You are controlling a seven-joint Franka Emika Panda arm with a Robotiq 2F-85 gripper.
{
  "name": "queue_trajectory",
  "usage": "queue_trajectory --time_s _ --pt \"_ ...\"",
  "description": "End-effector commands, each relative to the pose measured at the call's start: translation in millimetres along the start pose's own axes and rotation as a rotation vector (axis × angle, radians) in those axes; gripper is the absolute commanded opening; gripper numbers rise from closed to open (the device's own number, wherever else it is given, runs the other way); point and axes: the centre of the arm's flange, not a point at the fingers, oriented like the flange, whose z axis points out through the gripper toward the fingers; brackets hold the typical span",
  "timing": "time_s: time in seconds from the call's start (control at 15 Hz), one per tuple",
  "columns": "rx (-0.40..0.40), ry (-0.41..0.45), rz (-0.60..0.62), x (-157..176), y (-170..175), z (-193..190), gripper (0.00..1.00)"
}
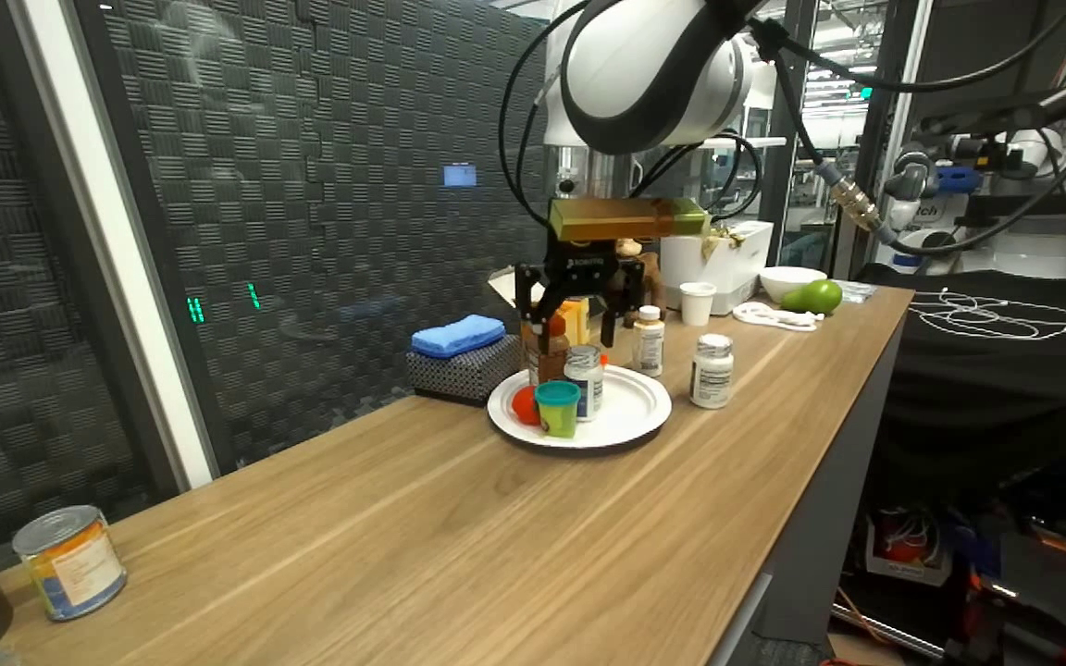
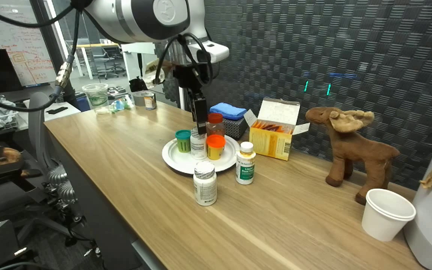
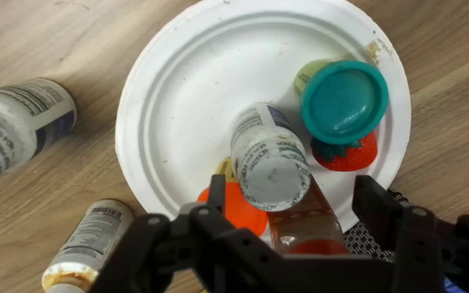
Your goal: Place the containers and orange toy on the white plate
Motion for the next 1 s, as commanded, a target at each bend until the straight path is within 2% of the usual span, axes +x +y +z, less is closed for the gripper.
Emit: queue_trajectory --time_s 0.0,0.27,0.53,0.93 --pt "0.01 0.065 -0.022 -16 7 -37 1.0" --pt "-0.022 0.098 -0.038 -31 39 -55 1.0" --pt "0.008 0.1 -0.023 -43 91 -55 1.0" --pt "-0.006 0.11 0.036 -29 153 -40 1.0"
